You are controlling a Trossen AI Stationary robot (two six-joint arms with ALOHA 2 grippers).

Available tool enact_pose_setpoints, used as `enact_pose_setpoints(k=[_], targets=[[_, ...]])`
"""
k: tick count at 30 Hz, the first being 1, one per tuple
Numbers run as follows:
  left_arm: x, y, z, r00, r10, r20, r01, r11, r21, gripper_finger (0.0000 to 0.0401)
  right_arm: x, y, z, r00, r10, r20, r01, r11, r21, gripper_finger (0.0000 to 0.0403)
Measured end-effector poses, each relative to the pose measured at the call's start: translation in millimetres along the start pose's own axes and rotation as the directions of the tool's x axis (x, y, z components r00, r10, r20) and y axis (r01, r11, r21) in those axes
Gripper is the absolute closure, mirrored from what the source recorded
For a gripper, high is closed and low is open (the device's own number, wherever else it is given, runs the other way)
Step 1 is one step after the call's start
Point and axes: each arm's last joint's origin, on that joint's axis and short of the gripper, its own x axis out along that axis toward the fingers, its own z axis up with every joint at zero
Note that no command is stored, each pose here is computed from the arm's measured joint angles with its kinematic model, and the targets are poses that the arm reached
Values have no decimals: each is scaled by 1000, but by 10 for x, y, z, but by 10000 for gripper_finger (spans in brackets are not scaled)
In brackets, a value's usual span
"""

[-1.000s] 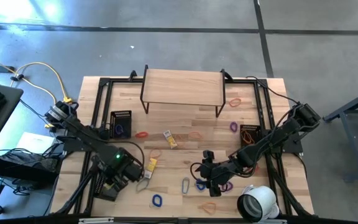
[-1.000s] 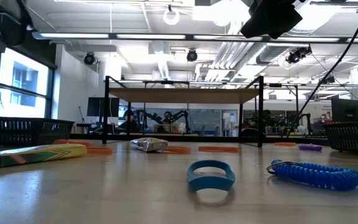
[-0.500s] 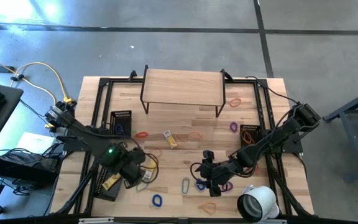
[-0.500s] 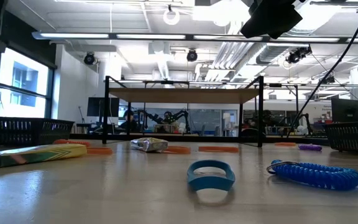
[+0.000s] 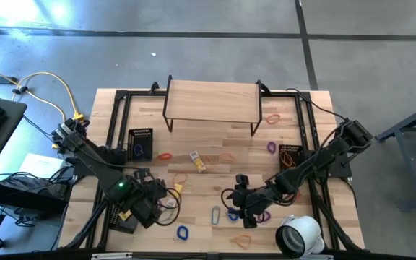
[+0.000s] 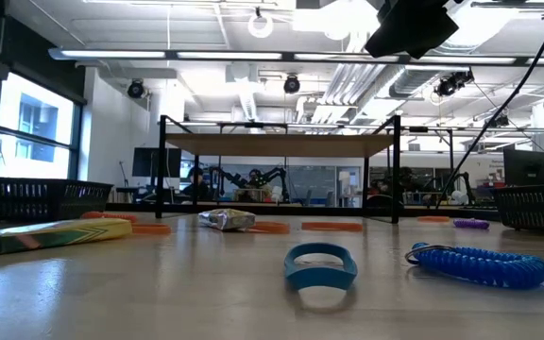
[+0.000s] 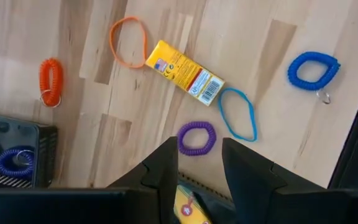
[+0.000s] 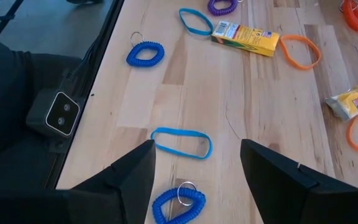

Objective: Pick & Place Office Desk Supplies
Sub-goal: Put the violet spring keychain into the top left black bin

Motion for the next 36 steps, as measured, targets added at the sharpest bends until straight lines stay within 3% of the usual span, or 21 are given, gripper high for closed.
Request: enact_pose_setpoints(k=[7, 11, 17, 29, 36], targets=[[57, 12, 57, 998, 47, 34, -52, 987, 151, 283, 1, 2, 5, 1000, 1, 6, -1, 1000, -8, 179], [86, 1, 59, 997, 71, 42, -76, 984, 161, 283, 1, 2, 5, 1000, 1, 6, 0, 1000, -8, 179], [171, -35, 76, 990, 119, 70, -135, 944, 302, 283, 20, 3, -8, 1000, 0, -3, 0, 1000, -11, 179], [679, -287, -5, 971, 240, 1, -218, 879, 424, 283, 20, 4, -5, 1000, 1, -1, -1, 1000, -10, 179], [956, -392, -60, 956, 270, -119, -185, 862, 472, 283, 20, 4, -5, 1000, 1, 0, -1, 1000, -9, 179]])
